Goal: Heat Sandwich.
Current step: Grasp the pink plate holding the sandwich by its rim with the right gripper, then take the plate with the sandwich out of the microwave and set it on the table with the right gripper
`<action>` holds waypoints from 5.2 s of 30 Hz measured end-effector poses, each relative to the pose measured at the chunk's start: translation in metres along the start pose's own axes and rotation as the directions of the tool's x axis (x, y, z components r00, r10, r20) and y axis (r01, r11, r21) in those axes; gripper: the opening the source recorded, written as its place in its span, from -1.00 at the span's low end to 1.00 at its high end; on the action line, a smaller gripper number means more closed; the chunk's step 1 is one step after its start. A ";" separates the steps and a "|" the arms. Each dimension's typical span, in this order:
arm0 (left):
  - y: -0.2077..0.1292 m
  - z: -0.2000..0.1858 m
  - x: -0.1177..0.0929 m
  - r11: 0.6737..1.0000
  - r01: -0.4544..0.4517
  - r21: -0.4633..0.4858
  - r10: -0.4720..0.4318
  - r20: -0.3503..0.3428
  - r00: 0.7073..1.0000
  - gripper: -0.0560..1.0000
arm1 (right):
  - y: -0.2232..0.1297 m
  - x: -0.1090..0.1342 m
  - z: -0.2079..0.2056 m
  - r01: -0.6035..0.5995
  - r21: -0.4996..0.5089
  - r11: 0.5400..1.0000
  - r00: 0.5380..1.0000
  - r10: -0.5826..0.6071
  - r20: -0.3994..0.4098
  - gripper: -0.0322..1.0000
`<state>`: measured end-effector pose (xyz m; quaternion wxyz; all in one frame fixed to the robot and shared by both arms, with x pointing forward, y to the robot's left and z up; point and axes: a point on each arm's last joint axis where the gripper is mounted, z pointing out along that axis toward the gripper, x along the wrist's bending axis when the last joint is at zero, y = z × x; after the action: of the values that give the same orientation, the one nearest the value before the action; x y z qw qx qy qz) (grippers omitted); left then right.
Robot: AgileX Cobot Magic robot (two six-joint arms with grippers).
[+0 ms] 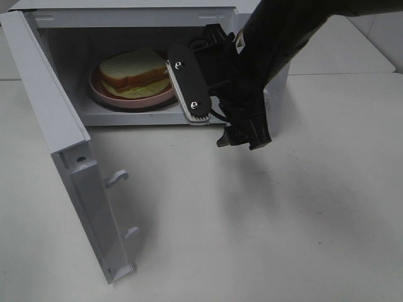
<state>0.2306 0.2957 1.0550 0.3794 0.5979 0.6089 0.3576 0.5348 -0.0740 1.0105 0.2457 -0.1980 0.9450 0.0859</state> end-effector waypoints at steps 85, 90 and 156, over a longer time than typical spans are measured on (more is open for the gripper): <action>0.000 0.000 0.000 1.000 0.000 0.000 0.000 0.000 1.000 0.95 | 0.035 -0.090 0.190 -0.102 -0.100 0.990 0.990 0.111 0.090 0.31; 0.000 0.000 0.000 1.000 0.000 0.000 0.000 0.000 1.000 0.95 | 0.036 -0.092 0.190 -0.106 -0.108 0.988 0.988 0.117 0.101 -0.16; 0.000 0.000 0.000 1.000 0.000 0.000 0.000 0.000 1.000 0.95 | 0.006 -0.004 0.071 0.243 -0.076 0.967 0.964 -0.232 0.132 -0.77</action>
<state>0.2306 0.2957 1.0550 0.3794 0.5979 0.6089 0.3576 0.5661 -0.0492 0.9512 0.3024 -0.3155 0.8926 0.1109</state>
